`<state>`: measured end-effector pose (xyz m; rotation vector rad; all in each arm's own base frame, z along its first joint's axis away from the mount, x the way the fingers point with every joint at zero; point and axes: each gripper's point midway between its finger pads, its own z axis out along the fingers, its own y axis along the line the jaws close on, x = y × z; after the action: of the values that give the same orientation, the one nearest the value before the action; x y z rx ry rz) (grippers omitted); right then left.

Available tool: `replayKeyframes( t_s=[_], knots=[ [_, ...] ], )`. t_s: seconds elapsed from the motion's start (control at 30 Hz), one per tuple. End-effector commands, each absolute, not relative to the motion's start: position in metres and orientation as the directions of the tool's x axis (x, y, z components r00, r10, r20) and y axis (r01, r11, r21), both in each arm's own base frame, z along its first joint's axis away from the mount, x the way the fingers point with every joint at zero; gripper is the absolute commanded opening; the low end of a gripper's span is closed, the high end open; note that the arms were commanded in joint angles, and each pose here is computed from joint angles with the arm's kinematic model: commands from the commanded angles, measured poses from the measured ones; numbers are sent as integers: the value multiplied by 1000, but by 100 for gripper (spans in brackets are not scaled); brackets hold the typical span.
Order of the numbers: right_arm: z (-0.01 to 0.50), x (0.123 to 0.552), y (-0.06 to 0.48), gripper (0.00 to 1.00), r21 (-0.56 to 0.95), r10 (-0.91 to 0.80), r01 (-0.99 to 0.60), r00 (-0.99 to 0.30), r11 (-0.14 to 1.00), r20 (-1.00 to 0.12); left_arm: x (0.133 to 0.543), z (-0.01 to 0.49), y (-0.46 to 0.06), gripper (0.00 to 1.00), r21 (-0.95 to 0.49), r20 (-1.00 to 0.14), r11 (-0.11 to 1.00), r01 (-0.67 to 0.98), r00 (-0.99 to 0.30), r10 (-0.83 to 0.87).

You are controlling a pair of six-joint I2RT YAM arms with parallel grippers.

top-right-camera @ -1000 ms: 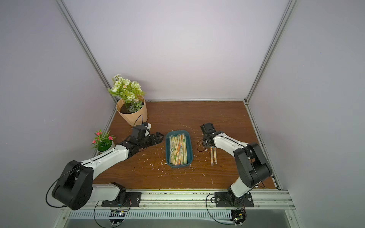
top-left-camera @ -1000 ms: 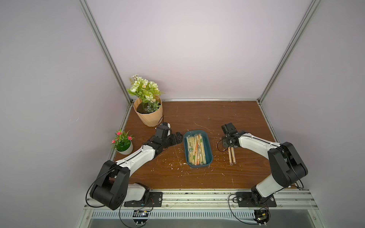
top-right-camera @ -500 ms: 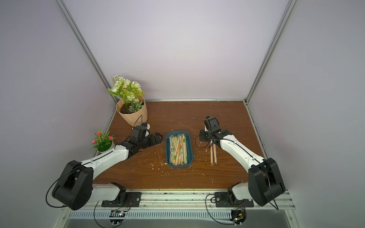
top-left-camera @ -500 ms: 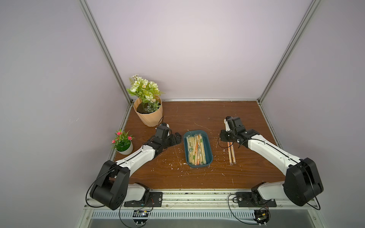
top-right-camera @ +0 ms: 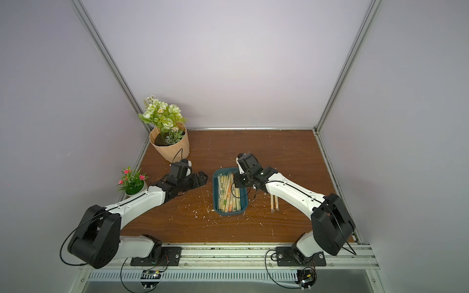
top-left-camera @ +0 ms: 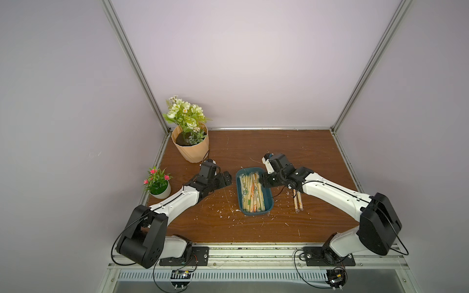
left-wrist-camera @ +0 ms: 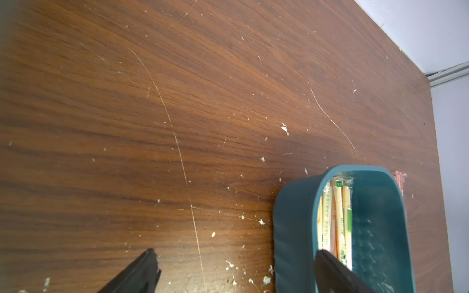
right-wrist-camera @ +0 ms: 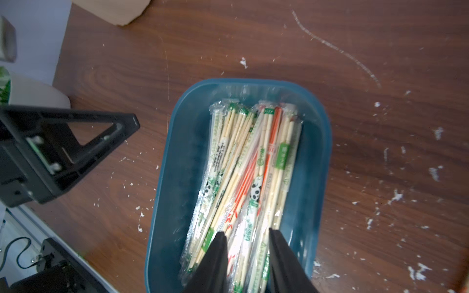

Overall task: Take the paired disposable chopsticks out of the storage box
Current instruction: Pick up the paired disposable chopsticks from the storage box.

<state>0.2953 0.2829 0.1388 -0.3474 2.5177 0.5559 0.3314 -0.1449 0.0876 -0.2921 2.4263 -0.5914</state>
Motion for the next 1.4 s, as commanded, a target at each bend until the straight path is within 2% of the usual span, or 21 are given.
replayKeyframes(
  t_s=[0.0,0.43,1.37],
  knots=[
    [137,295,291,33,301,-128,-342,-823,890,-554,334,90,-139,98,-470,-520,879,-77,-781,-346],
    [90,285,304,29,224,-214,-359,-845,906,-490,331,91,-136,98,-482,-520,873,-75,-777,-354],
    [60,300,314,25,157,-261,-365,-852,918,-453,329,81,-135,98,-496,-509,865,-74,-782,-359]
  ],
)
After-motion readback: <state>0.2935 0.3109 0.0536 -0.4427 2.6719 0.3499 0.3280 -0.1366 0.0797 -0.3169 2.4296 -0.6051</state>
